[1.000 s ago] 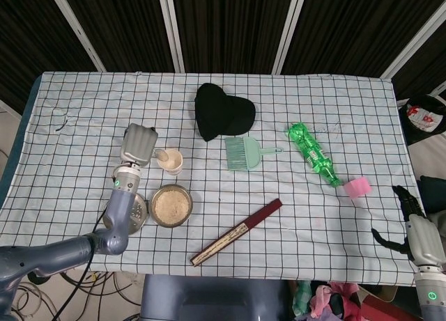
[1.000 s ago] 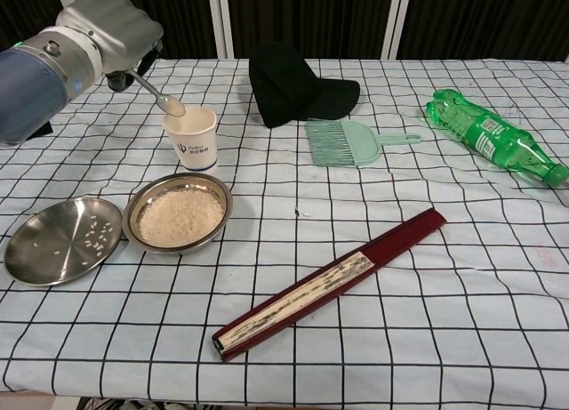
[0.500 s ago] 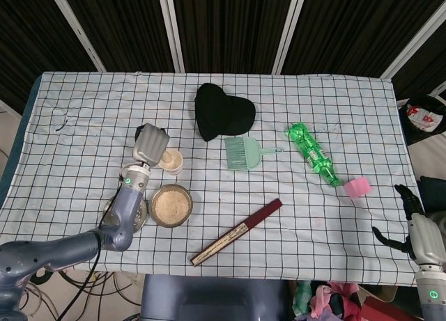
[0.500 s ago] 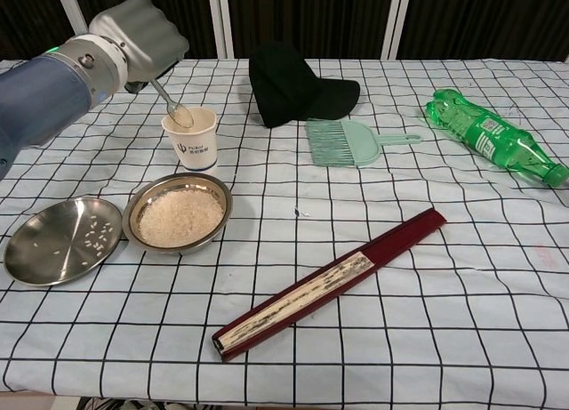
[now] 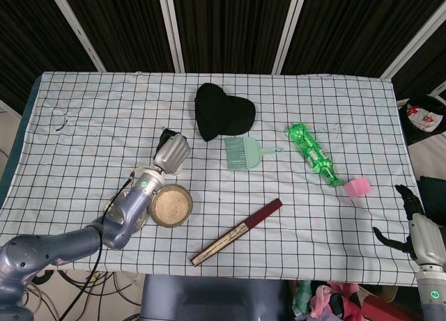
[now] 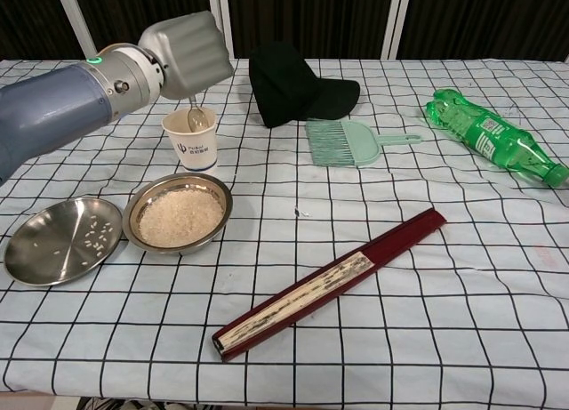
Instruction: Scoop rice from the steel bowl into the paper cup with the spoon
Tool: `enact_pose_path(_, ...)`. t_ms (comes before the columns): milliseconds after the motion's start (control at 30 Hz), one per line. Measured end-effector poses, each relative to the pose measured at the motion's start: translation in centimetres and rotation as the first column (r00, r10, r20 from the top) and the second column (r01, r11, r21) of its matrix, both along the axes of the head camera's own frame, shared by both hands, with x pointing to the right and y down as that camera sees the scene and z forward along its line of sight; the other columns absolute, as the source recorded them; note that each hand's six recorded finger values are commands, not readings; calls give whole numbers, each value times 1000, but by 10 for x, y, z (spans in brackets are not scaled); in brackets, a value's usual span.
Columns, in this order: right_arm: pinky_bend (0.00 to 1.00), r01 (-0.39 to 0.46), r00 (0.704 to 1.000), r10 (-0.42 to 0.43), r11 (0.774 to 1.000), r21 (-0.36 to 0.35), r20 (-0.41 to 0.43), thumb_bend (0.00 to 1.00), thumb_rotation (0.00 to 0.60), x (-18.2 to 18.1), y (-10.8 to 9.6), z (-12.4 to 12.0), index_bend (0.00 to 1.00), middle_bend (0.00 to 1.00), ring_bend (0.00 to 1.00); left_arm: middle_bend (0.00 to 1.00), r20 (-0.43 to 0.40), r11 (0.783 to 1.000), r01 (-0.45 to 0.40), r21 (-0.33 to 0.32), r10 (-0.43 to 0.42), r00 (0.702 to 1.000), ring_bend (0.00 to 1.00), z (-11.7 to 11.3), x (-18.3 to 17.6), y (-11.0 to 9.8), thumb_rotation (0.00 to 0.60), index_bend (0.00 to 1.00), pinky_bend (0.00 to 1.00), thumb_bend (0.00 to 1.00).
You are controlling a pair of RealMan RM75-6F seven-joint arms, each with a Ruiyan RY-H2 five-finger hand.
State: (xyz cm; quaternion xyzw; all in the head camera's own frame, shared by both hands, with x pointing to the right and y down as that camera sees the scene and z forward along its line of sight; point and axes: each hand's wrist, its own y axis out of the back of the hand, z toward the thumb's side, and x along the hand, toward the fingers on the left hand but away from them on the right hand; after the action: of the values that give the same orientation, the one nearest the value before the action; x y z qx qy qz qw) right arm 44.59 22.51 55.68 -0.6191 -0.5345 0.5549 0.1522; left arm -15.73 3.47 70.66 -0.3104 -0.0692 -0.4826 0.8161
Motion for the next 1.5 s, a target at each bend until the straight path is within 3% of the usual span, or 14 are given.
enact_pose_path(67, 174, 0, 1000, 1, 1000, -1, 2, 209, 600, 0, 0, 0, 0, 0, 0, 1000, 27, 997, -73, 20, 72, 997, 1000, -1, 5, 2, 600, 760, 1000, 487)
enact_pose_path(200, 174, 0, 1000, 0, 1000, -3, 5, 210, 600, -1, 1, 0, 0, 0, 0, 1000, 104, 970, -241, 37, 236, 966, 1000, 0, 11, 11, 600, 760, 1000, 487)
enact_pose_path(333, 174, 0, 1000, 0, 1000, -2, 6, 209, 600, -1, 1, 0, 0, 0, 0, 1000, 143, 947, -319, 28, 313, 939, 1000, 1, 11, 17, 600, 760, 1000, 487)
enact_pose_path(967, 174, -1, 1000, 1, 1000, 2, 10, 210, 600, -2, 1, -1, 0, 0, 0, 1000, 148, 945, -324, 48, 315, 938, 1000, -10, 8, 16, 600, 760, 1000, 487)
enact_pose_path(1067, 174, 0, 1000, 0, 1000, 1, 10, 210, 600, -2, 1, 0, 0, 0, 0, 1000, 170, 935, -351, 51, 338, 926, 1000, -11, 7, 17, 600, 760, 1000, 487)
enact_pose_path(1233, 174, -1, 1000, 1, 1000, 2, 11, 209, 600, -2, 1, -1, 0, 0, 0, 1000, 244, 902, -431, 25, 412, 878, 1000, -3, -3, 26, 600, 761, 1000, 487)
enact_pose_path(1500, 174, -1, 1000, 1, 1000, 3, 11, 210, 600, -2, 1, -1, 0, 0, 0, 1000, 267, 900, -435, 27, 413, 871, 1000, 0, -9, 25, 600, 761, 1000, 487)
